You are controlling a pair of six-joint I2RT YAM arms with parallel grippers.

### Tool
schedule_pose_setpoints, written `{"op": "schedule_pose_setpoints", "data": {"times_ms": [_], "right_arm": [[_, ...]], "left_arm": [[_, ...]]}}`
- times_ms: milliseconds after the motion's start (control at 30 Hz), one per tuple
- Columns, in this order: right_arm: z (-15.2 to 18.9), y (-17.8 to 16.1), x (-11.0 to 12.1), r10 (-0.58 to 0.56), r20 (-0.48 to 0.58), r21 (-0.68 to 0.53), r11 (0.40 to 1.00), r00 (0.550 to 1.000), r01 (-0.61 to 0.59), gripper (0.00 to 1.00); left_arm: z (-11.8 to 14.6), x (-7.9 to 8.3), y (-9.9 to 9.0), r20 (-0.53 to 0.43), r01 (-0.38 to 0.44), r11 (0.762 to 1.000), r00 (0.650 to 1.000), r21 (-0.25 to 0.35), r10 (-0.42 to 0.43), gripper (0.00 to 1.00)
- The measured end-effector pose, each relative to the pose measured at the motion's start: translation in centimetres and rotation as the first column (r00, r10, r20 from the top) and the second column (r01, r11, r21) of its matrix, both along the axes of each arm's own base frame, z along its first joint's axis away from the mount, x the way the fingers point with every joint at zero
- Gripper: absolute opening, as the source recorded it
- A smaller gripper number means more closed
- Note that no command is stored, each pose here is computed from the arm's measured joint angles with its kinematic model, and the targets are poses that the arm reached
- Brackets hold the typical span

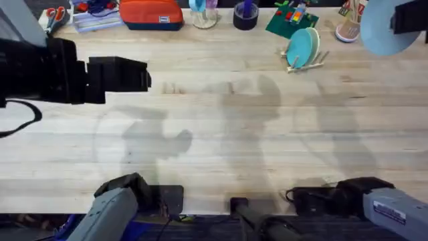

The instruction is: Pick up the plates from the table one by one and place each into a slot on the dish rack.

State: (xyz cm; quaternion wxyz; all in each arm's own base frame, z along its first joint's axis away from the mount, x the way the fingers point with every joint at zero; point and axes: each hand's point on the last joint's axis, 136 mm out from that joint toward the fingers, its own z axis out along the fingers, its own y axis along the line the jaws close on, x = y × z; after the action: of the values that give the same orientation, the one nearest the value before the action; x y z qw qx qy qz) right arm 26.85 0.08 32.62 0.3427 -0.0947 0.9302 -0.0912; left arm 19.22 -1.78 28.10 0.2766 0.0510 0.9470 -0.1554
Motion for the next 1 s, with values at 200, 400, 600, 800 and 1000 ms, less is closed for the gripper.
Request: {"op": "schedule_pose_setpoints", "data": {"times_ms": [200,400,600,800,1000], "right_arm": [[-0.3,-1.7,0.1,-0.039,-0.013,0.023,0.999,0.999,0.039,0.03],[-1.6,-3.4,1.0,-0.068,-0.069,0.009,0.998,0.995,0.068,0.031],[-2.6,-4.1,2.9,-0.065,-0.083,0.04,0.997,0.994,0.069,0.031],[-3.8,-4.6,4.1,-0.048,-0.111,0.118,0.991,0.993,0.061,0.031],[-5.6,-5.9,5.7,-0.058,-0.155,0.136,0.987,0.986,0.08,0.03]], "left_arm": [[0.0,0.0,0.0,0.0,-0.001,1.0,1.0,0.001,0.001,0.993],[0.0,0.0,0.0,-0.001,-0.001,1.0,1.0,0.002,0.001,0.994],[0.0,0.0,0.0,-0.001,-0.001,1.0,1.0,0.002,0.001,0.994],[0.0,0.0,0.0,-0.001,-0.001,1.0,1.0,0.002,0.001,0.993],[0.0,0.0,0.0,-0.001,-0.001,1.0,1.0,0.002,0.001,0.993]]}}
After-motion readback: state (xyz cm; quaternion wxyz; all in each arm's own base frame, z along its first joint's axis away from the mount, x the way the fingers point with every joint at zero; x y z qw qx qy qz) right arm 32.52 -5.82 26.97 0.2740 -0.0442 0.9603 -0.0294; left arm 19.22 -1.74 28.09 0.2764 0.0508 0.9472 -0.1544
